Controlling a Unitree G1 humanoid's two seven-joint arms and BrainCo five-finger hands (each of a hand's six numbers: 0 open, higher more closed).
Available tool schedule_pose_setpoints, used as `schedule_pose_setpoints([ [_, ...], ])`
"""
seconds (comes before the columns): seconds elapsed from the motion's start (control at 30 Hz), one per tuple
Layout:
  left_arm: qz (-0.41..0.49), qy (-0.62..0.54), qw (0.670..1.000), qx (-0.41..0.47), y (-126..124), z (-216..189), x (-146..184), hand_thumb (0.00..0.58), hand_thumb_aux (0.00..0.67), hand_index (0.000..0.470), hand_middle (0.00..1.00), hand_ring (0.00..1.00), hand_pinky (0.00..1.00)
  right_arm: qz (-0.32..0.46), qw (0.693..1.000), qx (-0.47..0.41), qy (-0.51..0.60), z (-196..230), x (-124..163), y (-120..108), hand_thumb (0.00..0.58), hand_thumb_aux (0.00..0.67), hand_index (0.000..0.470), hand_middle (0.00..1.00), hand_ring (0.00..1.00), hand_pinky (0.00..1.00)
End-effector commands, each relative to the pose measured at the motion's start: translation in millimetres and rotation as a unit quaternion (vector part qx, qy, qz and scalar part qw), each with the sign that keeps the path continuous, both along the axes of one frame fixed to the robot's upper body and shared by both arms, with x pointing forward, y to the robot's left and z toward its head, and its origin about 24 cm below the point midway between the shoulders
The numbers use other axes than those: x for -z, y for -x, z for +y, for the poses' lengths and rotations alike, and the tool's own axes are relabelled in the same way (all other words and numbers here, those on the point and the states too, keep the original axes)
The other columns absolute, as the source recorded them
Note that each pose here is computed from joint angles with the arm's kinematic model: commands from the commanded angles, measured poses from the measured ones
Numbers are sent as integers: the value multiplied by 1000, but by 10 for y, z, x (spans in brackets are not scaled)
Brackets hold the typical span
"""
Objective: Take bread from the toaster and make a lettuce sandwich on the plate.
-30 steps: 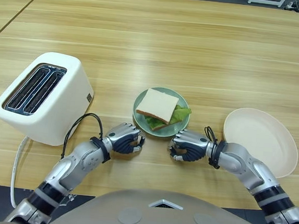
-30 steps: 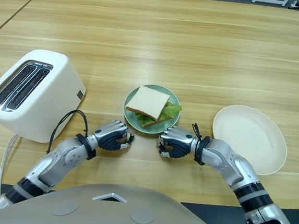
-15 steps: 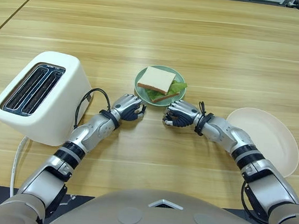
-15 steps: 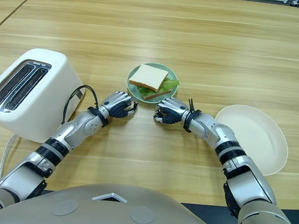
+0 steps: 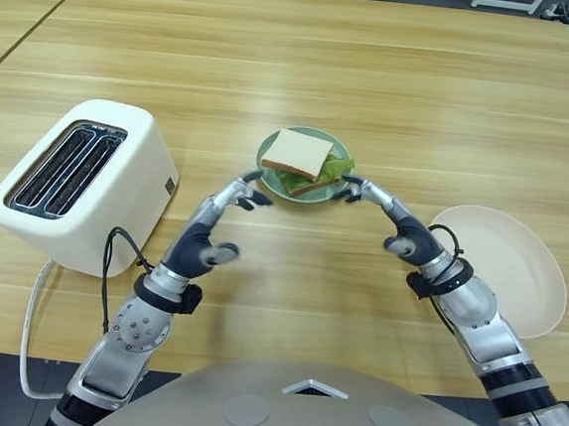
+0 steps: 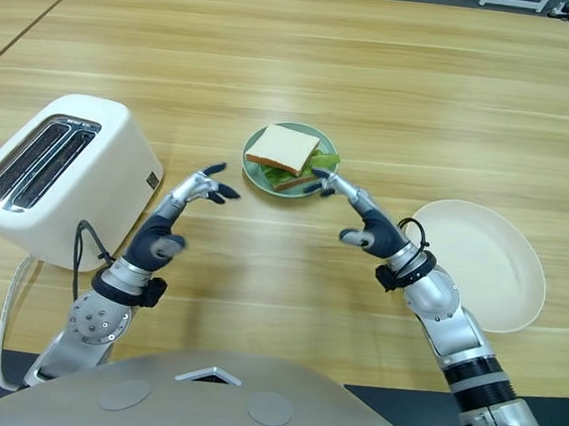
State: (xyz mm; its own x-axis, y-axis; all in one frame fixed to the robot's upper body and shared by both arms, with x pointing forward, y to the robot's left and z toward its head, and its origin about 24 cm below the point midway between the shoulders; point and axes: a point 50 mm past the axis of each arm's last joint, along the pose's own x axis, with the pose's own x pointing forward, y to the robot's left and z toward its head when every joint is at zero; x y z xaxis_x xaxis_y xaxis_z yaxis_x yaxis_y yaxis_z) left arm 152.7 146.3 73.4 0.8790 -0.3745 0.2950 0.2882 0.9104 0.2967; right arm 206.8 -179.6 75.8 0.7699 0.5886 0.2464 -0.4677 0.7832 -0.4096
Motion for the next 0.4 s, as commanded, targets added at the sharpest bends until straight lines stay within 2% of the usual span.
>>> schedule_pose_setpoints([
  [0.03, 8, 92, 996, -10, -51, 181, -15, 0, 0, 0, 0, 0, 0, 29, 997, 13, -67, -93, -66, -138, 0, 0, 0, 0, 0, 0],
  [0.2, 6, 140, 990, 3, -42, 207, -55, 0, 0, 0, 0, 0, 0, 31, 995, 9, -100, -161, -137, -147, 0, 0, 0, 0, 0, 0],
  [0.4, 3, 144, 989, 17, -24, 185, -64, 0, 0, 0, 0, 0, 0, 27, 994, 5, -103, -186, -154, -112, 0, 0, 0, 0, 0, 0],
])
